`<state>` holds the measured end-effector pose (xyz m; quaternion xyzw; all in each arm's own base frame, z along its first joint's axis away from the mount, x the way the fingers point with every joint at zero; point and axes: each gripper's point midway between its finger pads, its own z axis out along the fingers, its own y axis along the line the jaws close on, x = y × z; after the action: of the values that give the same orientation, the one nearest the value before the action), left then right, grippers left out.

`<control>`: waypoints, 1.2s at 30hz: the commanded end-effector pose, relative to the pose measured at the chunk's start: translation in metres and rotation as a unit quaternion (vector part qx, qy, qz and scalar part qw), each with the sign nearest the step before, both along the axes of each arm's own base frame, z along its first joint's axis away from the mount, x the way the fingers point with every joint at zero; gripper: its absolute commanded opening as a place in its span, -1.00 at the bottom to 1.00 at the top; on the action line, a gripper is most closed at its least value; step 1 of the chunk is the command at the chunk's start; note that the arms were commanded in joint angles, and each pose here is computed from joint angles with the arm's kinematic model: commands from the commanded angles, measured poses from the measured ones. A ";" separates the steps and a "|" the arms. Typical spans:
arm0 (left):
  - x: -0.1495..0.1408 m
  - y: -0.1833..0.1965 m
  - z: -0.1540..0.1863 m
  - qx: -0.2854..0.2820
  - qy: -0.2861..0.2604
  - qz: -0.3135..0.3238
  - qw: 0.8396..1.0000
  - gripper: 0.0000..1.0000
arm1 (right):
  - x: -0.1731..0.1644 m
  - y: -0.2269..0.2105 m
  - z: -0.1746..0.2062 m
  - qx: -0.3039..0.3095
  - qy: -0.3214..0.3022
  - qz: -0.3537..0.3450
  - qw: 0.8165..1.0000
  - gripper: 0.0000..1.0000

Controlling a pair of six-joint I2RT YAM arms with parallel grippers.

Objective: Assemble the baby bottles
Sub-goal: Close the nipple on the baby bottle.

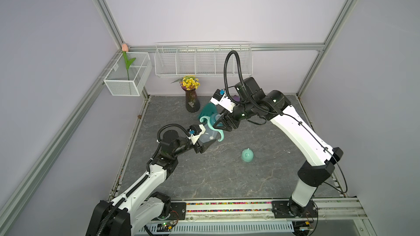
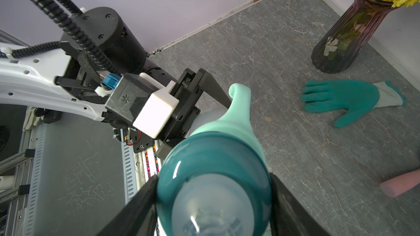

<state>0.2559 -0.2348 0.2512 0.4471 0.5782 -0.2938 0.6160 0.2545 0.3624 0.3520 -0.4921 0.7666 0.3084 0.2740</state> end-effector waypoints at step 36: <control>0.020 0.021 0.027 0.015 -0.111 0.131 0.985 -1.00 | 0.053 0.035 -0.025 0.060 0.141 -0.206 0.966 0.40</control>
<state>0.2848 -0.2090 0.2398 0.3976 0.6264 -0.1641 0.6501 0.2915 0.3853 0.3280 -0.3003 0.8583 0.3450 0.2325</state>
